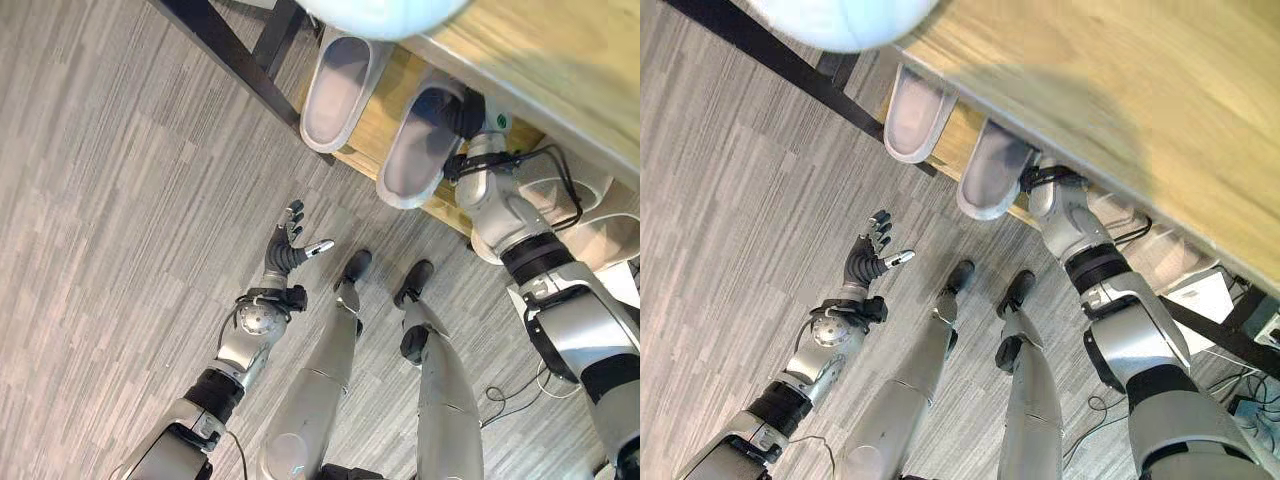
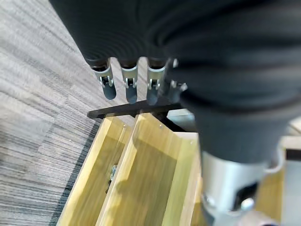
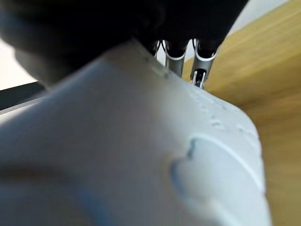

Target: Arrange the slippers neatly on the shoe rack.

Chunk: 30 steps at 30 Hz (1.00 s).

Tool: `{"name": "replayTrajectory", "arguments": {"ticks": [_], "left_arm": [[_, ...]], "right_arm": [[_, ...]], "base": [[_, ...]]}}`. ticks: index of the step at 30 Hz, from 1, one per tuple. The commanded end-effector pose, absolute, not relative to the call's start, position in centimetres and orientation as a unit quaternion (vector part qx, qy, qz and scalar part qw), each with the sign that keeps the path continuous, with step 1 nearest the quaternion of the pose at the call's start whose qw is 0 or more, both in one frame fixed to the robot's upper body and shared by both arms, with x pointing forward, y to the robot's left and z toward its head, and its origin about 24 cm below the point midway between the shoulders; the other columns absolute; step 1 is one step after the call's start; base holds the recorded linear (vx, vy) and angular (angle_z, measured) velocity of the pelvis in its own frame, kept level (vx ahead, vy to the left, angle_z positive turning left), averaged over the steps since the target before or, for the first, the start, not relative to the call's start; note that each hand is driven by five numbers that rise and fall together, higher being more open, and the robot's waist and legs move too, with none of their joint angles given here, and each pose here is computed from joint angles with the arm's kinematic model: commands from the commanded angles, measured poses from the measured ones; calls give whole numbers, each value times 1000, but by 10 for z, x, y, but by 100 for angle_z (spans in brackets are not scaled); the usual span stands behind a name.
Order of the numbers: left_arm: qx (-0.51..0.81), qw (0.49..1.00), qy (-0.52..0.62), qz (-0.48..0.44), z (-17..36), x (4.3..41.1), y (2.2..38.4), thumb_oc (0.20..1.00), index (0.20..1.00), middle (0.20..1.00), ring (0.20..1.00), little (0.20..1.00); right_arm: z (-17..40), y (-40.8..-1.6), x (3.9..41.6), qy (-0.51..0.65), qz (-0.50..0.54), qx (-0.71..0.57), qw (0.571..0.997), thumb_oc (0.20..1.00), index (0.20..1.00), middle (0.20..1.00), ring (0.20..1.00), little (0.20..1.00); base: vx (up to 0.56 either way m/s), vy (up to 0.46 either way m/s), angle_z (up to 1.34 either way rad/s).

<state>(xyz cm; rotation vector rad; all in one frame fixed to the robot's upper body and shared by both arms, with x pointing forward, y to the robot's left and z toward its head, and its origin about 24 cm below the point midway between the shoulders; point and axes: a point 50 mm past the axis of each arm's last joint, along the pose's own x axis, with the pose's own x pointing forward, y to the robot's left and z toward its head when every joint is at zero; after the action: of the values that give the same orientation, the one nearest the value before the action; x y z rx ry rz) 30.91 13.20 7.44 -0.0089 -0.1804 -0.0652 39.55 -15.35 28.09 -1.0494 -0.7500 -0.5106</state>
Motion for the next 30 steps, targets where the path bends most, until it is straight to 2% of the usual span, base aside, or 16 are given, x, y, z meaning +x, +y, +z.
{"name": "replayTrajectory", "arguments": {"ticks": [1,3,4,11,15,21,30], "left_arm": [[-10,990,-134,-49,85,300,128,1000,1000,1000,1000,1000],[-10,990,-133,-51,85,300,128,1000,1000,1000,1000,1000],[-11,990,-131,-55,85,300,126,1000,1000,1000,1000,1000],[-7,991,-126,-48,86,306,126,1000,1000,1000,1000,1000],[-4,991,-125,-44,87,306,127,1000,1000,1000,1000,1000],[6,994,-104,-33,77,306,129,1000,1000,1000,1000,1000],[7,998,-59,-31,56,297,131,1000,1000,1000,1000,1000]], "right_arm": [[283,-162,394,-355,-254,-482,759,200,200,200,200,200],[284,-161,395,-351,-254,-482,762,200,200,200,200,200],[280,-157,398,-339,-244,-478,773,1000,1000,1000,1000,1000],[267,-136,399,-327,-206,-433,814,1000,1000,1000,1000,1000],[262,-132,396,-333,-206,-419,819,1000,1000,1000,1000,1000],[253,-129,376,-354,-241,-262,865,1000,1000,1000,1000,1000],[222,-140,353,-339,-253,-163,892,1000,1000,1000,1000,1000]], "base": [[110,-25,17],[78,-1,9],[71,-3,2],[31,5,5],[0,4,-3],[-18,34,-7],[-15,13,-12]]}}
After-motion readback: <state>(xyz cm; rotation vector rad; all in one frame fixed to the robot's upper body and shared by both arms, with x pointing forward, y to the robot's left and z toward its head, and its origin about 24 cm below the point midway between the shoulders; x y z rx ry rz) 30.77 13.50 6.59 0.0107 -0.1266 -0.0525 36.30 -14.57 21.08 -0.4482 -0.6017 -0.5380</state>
